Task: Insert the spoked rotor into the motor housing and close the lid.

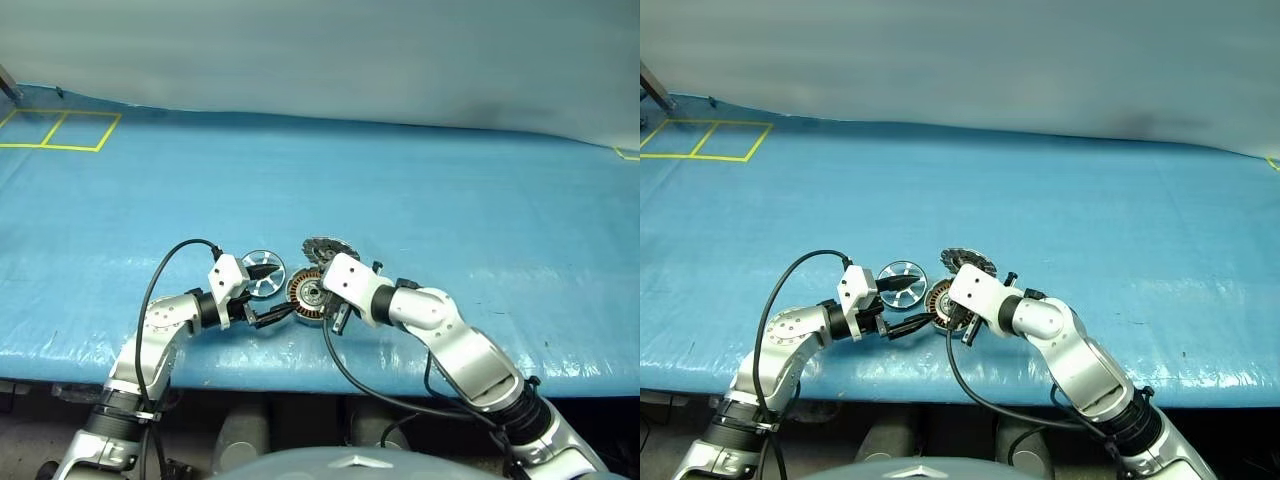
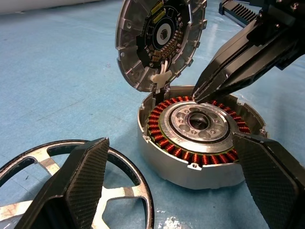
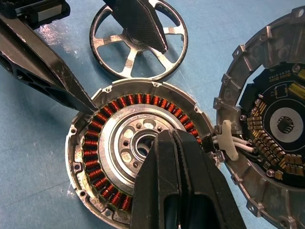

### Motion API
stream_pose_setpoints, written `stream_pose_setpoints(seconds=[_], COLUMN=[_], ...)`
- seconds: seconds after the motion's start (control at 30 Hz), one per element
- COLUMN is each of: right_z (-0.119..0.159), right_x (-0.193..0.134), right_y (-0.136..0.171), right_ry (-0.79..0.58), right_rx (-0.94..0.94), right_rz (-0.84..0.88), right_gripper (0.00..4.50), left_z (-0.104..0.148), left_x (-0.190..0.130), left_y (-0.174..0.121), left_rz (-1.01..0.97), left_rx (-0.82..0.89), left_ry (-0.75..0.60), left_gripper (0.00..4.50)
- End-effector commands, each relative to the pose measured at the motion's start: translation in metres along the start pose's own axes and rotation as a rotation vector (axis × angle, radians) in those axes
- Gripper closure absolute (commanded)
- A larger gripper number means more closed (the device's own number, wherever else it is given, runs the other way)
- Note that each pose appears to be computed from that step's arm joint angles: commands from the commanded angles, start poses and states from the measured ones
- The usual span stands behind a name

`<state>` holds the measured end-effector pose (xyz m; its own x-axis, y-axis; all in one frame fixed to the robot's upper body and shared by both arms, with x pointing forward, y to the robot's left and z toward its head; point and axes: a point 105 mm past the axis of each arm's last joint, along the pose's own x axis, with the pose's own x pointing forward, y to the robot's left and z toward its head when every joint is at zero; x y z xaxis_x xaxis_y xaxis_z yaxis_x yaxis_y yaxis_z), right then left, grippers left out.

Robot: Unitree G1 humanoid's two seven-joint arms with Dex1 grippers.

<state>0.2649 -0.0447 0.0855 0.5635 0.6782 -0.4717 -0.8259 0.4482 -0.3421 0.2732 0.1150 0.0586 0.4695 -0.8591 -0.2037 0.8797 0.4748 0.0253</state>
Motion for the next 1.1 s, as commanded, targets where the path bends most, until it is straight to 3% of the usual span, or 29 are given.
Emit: stream_pose_setpoints(seconds=[0.03, 0.57, 0.83, 1.1], right_z=[0.010, -0.015, -0.009, 0.010], right_x=[-0.001, 0.014, 0.014, 0.007], right_y=[-0.001, 0.008, 0.008, 0.004], right_ry=[-0.034, 0.035, -0.036, -0.104], right_rx=[-0.015, 0.051, 0.174, 0.145], right_rz=[-0.007, 0.035, 0.046, 0.035], right_gripper=[4.45, 4.45, 4.45, 4.45], left_z=[0.005, 0.004, 0.004, 0.004], left_x=[0.001, 0.000, 0.000, 0.000], left_y=[-0.001, 0.000, -0.001, 0.000], left_rz=[-0.006, 0.002, 0.000, -0.004], left_rx=[0.012, 0.015, 0.016, 0.018], left_ry=[-0.024, -0.020, -0.019, -0.018], left_gripper=[0.00, 0.00, 0.00, 0.00])
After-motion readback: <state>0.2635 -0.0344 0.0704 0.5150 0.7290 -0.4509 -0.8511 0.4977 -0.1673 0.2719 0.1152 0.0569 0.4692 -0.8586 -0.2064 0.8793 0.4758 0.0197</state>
